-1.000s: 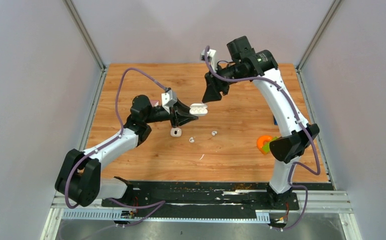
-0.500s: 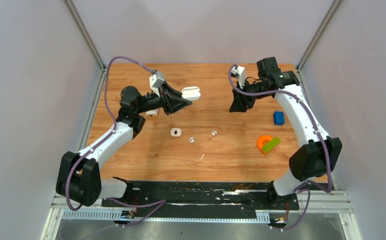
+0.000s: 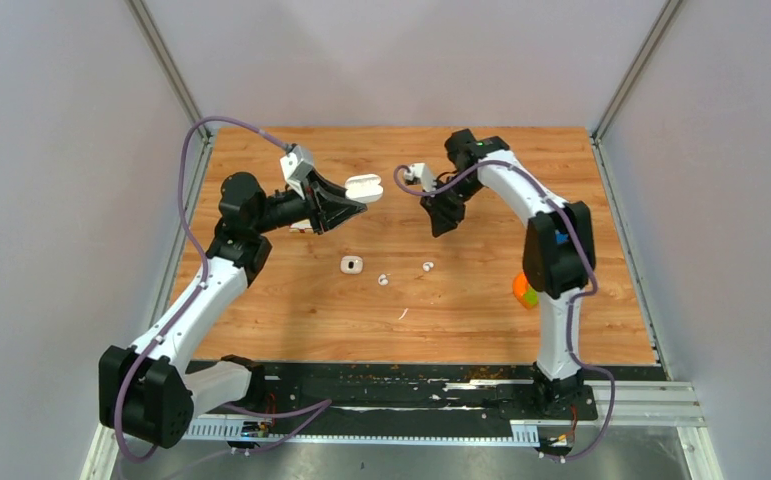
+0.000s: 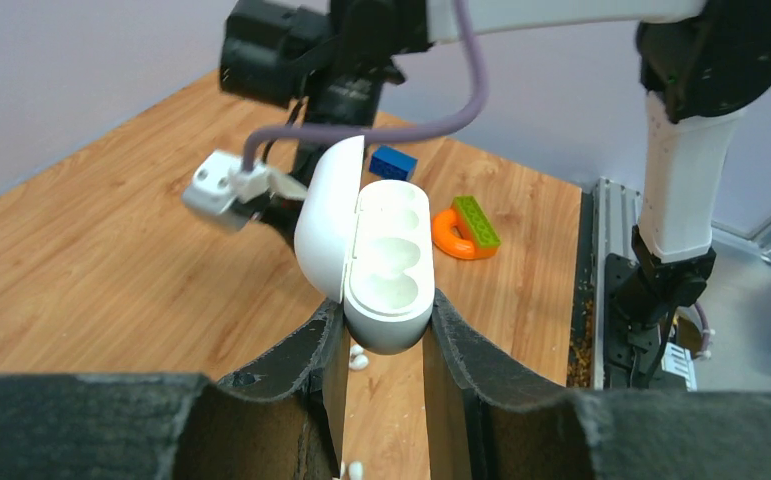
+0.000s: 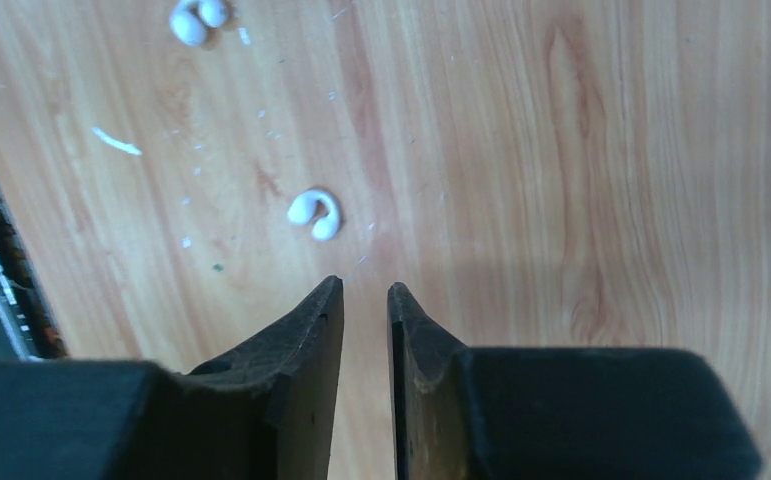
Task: Insert the wireless bluetooth earbuds into the charging case
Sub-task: Pick up the earbud from the center of the board.
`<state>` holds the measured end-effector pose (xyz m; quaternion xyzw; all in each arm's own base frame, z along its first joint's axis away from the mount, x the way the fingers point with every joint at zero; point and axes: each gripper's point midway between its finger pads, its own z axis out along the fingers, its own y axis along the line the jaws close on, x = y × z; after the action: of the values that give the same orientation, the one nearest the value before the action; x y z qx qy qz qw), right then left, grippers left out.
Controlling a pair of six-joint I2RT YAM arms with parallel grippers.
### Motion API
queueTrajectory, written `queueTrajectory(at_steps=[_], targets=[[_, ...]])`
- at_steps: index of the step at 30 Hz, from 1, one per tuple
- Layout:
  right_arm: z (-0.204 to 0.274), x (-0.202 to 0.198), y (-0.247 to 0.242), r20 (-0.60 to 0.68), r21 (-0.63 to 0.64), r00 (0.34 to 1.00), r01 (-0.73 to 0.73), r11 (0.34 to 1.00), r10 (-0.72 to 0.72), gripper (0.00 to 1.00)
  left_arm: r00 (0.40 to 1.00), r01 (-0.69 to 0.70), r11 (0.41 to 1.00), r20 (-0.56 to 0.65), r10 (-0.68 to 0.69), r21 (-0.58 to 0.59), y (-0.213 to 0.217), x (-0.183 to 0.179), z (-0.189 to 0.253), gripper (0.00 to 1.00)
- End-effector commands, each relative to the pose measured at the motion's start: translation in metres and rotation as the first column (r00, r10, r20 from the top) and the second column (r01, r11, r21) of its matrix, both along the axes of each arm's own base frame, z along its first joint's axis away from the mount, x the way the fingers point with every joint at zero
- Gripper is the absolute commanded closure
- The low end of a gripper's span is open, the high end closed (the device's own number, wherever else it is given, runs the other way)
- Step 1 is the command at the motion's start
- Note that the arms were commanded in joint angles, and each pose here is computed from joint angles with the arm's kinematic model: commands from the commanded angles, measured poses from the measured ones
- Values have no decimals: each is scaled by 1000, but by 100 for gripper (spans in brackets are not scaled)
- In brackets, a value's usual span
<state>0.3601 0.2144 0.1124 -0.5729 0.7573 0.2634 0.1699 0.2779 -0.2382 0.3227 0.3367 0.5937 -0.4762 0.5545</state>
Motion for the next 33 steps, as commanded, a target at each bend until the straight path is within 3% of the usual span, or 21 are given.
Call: queueTrajectory(at_steps=[1, 13, 33], targets=[[-27, 1, 4, -54, -80, 990, -137, 987, 133, 77, 999, -43, 999, 32, 42, 21, 7, 1, -3, 100], [-55, -7, 22, -45, -96, 965, -261, 961, 258, 73, 998, -64, 997, 29, 63, 31, 11, 4, -2, 100], [-76, -19, 22, -92, -132, 965, -256, 958, 245, 73, 997, -68, 997, 30, 67, 32, 12, 5, 0, 100]])
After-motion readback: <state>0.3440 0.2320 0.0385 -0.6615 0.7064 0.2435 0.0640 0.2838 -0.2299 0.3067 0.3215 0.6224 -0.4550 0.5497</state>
